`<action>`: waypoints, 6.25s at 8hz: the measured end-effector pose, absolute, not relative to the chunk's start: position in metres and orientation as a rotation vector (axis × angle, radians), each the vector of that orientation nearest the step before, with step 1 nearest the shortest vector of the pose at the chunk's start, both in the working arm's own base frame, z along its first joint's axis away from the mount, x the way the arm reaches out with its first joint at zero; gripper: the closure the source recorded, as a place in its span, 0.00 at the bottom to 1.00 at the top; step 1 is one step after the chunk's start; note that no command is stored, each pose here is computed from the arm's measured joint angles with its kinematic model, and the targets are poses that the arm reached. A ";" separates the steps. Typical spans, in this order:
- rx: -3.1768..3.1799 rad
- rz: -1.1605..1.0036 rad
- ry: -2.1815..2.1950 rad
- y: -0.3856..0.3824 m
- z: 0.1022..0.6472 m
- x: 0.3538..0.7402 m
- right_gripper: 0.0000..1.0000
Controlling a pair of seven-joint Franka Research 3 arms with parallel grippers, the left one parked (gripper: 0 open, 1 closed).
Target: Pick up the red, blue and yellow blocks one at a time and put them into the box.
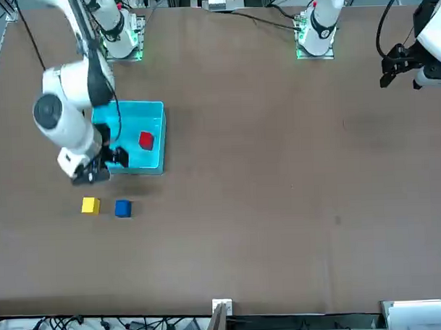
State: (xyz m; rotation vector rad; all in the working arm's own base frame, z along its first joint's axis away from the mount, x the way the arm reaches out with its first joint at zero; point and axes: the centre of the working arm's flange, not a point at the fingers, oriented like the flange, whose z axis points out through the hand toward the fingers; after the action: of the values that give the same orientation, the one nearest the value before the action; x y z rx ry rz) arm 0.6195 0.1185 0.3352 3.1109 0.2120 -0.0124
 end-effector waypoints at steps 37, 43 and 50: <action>3.091 -0.220 0.022 0.127 0.269 0.432 0.00; 3.126 -0.067 0.151 0.027 0.376 0.554 0.00; 3.093 -0.039 0.142 -0.061 0.272 0.672 0.00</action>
State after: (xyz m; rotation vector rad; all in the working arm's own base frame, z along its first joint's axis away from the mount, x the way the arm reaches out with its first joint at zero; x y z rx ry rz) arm 0.6716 -0.0606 0.2720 3.0933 0.1419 -0.0391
